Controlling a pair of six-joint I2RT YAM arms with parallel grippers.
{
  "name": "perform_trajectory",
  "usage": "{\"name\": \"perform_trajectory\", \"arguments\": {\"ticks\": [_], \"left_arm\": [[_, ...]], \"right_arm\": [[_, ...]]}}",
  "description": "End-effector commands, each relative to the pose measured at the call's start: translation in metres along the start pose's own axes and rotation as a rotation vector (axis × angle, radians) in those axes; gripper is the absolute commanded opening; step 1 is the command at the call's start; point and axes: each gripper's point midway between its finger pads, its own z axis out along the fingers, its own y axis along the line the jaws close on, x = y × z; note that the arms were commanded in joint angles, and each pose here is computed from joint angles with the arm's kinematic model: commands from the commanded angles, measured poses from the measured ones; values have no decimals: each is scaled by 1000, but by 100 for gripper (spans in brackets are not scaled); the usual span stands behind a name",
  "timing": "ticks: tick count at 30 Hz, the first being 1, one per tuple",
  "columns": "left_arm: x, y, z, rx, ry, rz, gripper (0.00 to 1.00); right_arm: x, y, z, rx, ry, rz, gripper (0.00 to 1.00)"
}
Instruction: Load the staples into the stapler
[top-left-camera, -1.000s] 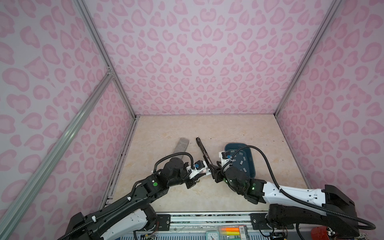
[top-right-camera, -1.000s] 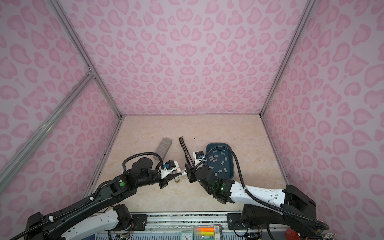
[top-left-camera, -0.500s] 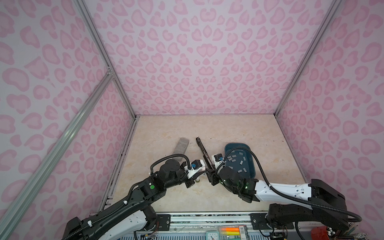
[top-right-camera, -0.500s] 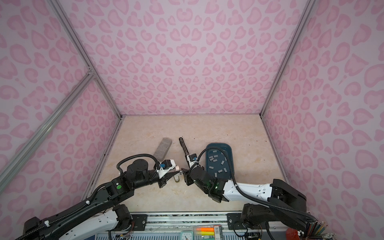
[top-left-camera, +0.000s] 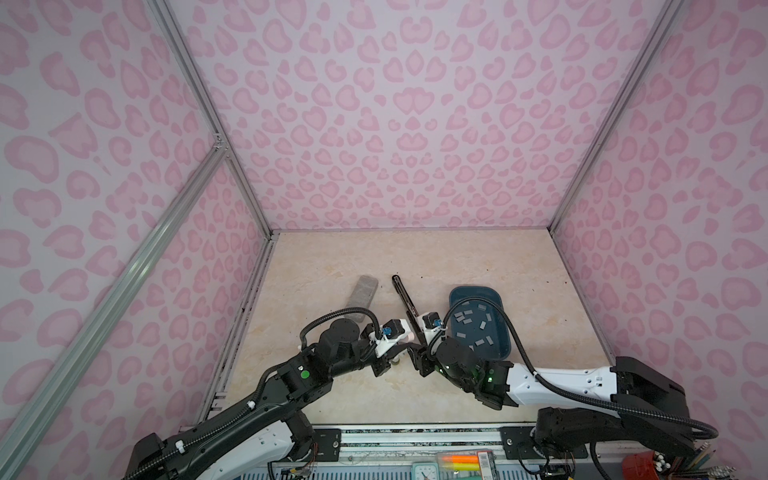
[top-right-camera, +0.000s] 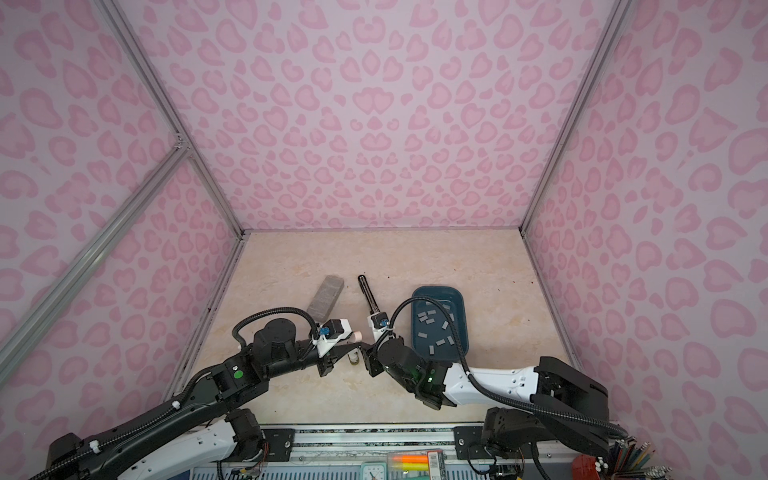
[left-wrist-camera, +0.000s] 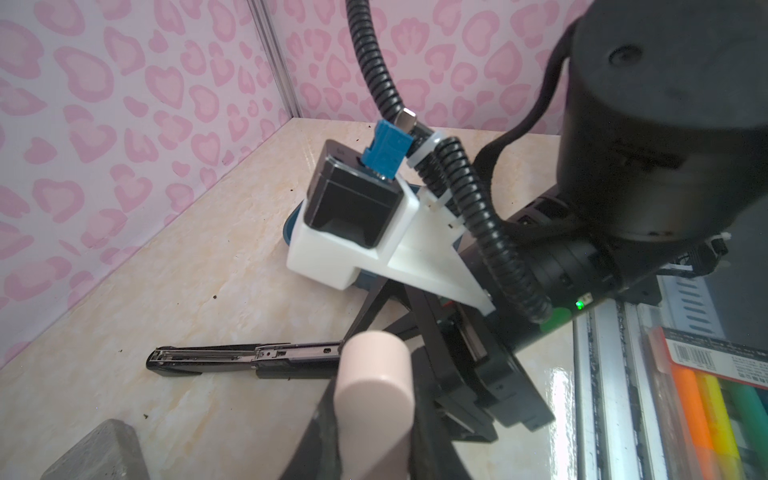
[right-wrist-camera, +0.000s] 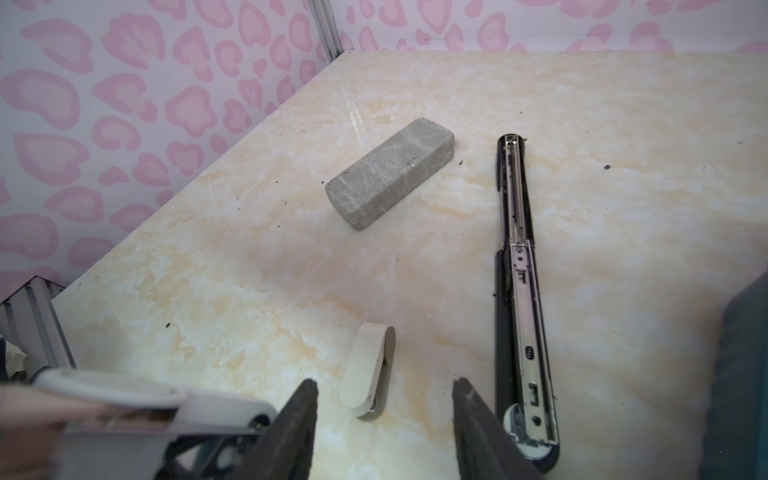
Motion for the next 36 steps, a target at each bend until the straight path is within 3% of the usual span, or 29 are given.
{"name": "perform_trajectory", "arguments": {"ticks": [1, 5, 9, 15, 17, 22, 27, 36], "left_arm": [[2, 18, -1, -106, -4, 36, 4], [15, 22, -1, -140, 14, 102, 4], [17, 37, -9, -239, -11, 91, 4], [18, 39, -21, -276, -75, 126, 4], [16, 32, -25, -252, -99, 160, 4], [13, 8, -27, -135, -158, 216, 4], [0, -27, -22, 99, -166, 236, 3], [4, -59, -18, 302, -159, 274, 3]], "right_arm": [[-22, 2, -11, -19, -93, 10, 56], [-26, -24, -24, 25, -132, 4, 60], [-27, -36, -37, -6, -184, -62, 71], [-1, 9, -65, -306, -223, -424, 72], [6, 8, -69, -316, -215, -463, 72], [15, 16, -83, -390, -233, -544, 59], [17, 30, -104, -507, -315, -577, 59], [13, 38, -117, -555, -349, -578, 60]]}}
